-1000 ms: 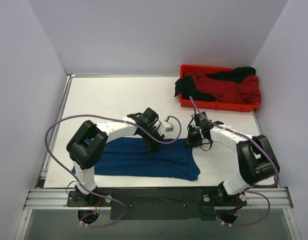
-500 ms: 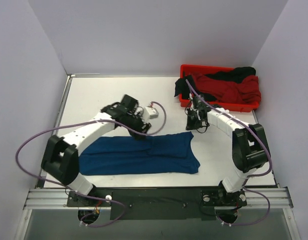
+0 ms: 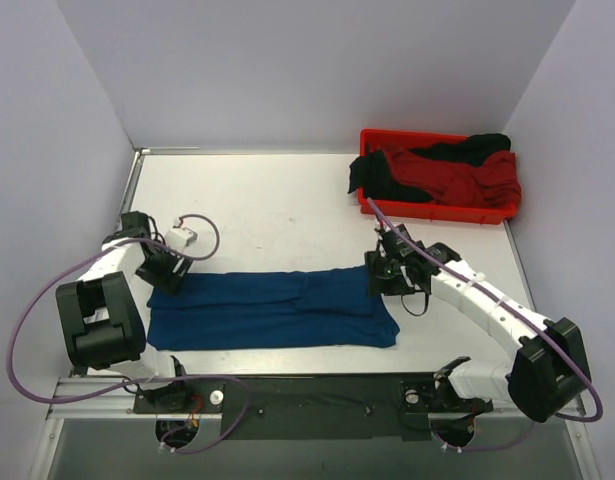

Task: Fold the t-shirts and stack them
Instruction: Fold the other side of the tshirt into a rectangle, then rotate the tshirt 90 degrees

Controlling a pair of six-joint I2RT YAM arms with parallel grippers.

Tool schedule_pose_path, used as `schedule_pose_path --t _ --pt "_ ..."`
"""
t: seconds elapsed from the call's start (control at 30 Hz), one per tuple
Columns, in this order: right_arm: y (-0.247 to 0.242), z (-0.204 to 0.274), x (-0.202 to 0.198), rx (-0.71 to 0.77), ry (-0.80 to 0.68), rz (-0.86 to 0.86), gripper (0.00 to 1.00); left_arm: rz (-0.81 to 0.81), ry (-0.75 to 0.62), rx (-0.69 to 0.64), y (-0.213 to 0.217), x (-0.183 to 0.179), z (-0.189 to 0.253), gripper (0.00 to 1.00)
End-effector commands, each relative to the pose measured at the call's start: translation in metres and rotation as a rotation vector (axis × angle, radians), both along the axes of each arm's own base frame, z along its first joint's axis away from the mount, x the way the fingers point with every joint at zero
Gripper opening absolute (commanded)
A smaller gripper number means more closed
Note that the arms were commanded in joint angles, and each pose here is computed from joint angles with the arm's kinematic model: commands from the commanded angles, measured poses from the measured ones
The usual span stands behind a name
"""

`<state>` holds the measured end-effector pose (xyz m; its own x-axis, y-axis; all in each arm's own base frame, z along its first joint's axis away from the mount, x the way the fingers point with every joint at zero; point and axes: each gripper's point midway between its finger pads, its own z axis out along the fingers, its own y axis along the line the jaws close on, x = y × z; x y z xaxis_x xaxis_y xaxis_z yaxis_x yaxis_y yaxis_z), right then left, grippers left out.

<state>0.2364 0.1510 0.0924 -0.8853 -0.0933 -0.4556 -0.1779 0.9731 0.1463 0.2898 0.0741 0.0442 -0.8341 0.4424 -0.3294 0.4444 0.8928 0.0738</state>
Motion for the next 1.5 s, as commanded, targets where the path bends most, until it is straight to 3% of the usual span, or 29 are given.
schedule_pose_path --t 0.0,0.13,0.23,0.3,0.33,0.47,0.57,0.67,0.77,0.8,0.83,0.87,0.93,0.97,1.07,1.2,1.33,1.47 --pt "-0.036 -0.028 -0.058 -0.067 0.154 -0.126 0.55 -0.175 -0.170 0.132 0.008 0.025 0.012 0.76" --pt "-0.048 -0.060 -0.086 -0.080 0.226 -0.184 0.56 -0.149 -0.168 0.147 0.014 0.037 0.000 0.77" --pt "-0.029 -0.079 -0.087 0.025 0.262 -0.183 0.56 -0.136 -0.144 0.146 0.017 0.043 -0.016 0.73" --pt "-0.030 -0.095 -0.089 0.024 0.302 -0.193 0.53 -0.164 -0.133 0.114 0.010 0.040 -0.025 0.63" --pt "-0.031 -0.098 -0.088 0.029 0.312 -0.200 0.50 -0.179 -0.138 0.096 0.006 0.039 -0.026 0.50" --pt "-0.027 -0.110 -0.075 0.075 0.344 -0.192 0.21 -0.208 -0.096 0.118 0.008 0.021 -0.034 0.13" --pt "-0.028 -0.105 -0.042 0.061 0.334 -0.183 0.01 -0.216 -0.020 0.156 0.014 -0.002 -0.041 0.02" --pt "-0.024 -0.097 -0.005 0.019 0.326 -0.131 0.00 -0.225 0.049 0.179 0.017 -0.022 -0.046 0.03" --pt "-0.002 -0.084 0.062 0.011 0.308 -0.071 0.00 -0.226 0.136 0.222 0.025 -0.044 -0.047 0.17" --pt "-0.005 -0.100 0.063 -0.034 0.377 -0.051 0.00 -0.228 0.175 0.229 0.026 -0.053 -0.048 0.20" --pt "0.006 -0.078 0.105 -0.010 0.298 -0.046 0.00 -0.224 0.216 0.263 0.032 -0.059 -0.048 0.30" --pt "0.004 -0.093 0.111 -0.049 0.359 -0.022 0.00 -0.224 0.273 0.272 0.034 -0.068 -0.045 0.35" --pt "0.023 -0.068 0.171 -0.029 0.316 0.013 0.00 -0.201 0.345 0.283 0.039 -0.077 -0.039 0.55" --pt "0.030 -0.066 0.187 -0.019 0.312 0.026 0.00 -0.197 0.356 0.285 0.039 -0.080 -0.036 0.74" --pt "0.048 -0.062 0.228 -0.001 0.292 0.052 0.00 -0.222 0.365 0.251 0.031 -0.088 -0.020 0.86" --pt "0.063 -0.059 0.252 0.048 0.188 0.087 0.00 -0.276 0.278 0.194 0.016 -0.087 0.005 0.89" --pt "0.060 -0.048 0.265 0.053 0.097 0.069 0.00 -0.275 0.186 0.232 0.020 -0.071 0.013 0.89" --pt "0.061 -0.042 0.288 0.027 0.006 0.083 0.00 -0.209 0.203 0.229 0.026 -0.056 0.006 0.75"
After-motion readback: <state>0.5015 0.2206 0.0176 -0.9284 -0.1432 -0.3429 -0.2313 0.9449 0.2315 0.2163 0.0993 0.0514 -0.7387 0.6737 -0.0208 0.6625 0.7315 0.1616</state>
